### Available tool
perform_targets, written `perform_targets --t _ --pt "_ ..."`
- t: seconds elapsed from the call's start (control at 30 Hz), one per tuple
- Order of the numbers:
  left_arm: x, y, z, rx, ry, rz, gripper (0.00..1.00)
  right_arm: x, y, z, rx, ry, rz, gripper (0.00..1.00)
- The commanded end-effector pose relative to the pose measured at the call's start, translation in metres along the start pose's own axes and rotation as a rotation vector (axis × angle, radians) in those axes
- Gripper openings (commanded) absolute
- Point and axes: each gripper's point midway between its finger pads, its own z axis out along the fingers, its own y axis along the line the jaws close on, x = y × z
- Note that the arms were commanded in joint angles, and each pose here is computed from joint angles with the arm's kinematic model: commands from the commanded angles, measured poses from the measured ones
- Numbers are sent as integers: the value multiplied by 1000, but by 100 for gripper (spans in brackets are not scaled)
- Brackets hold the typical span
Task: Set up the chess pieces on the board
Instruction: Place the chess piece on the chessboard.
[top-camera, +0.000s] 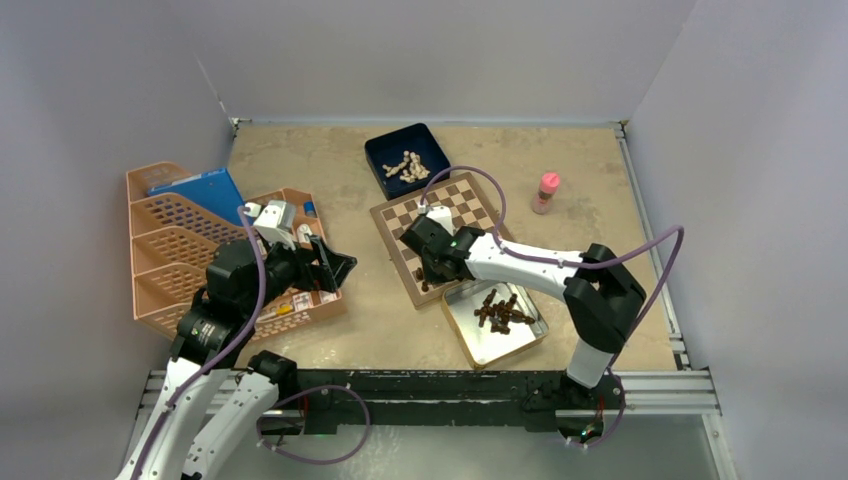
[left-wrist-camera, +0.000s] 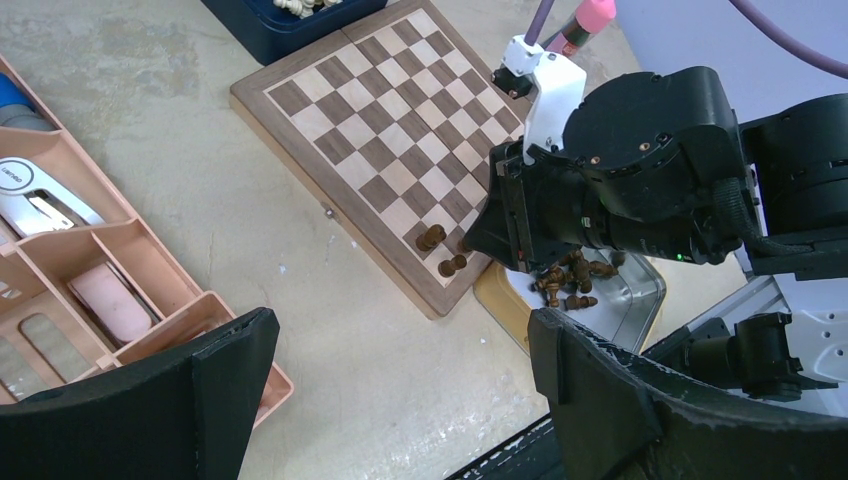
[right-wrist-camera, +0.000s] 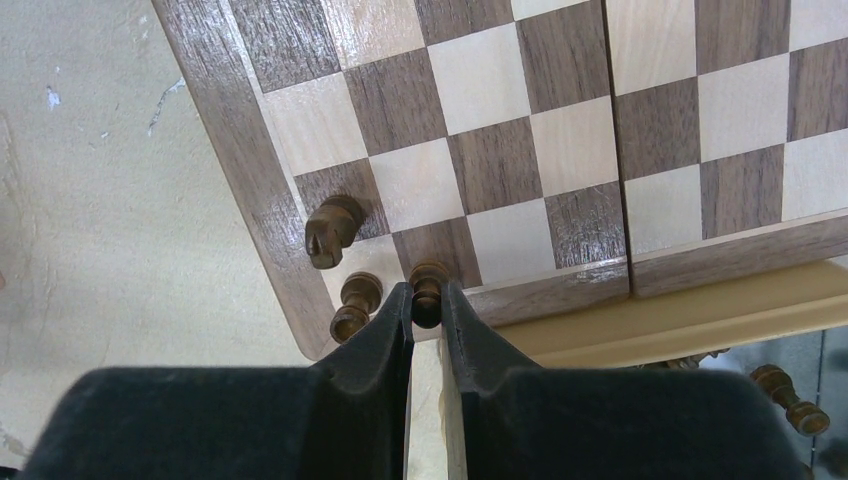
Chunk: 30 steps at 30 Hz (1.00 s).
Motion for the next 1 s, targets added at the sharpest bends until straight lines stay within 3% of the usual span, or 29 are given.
perform_targets --t 0.0,0.43,0.6,0.97 --pt "-10 -4 1 19 -38 12 97 -10 7 1 -16 -18 -2 15" --pt "-10 -3 1 17 -39 10 97 -12 5 3 7 -26 -10 18" --pt "-10 -3 1 14 -38 10 97 -15 7 1 -2 -29 -6 27" --pt "-10 -3 1 14 -39 9 97 -37 -4 -32 12 -102 36 31"
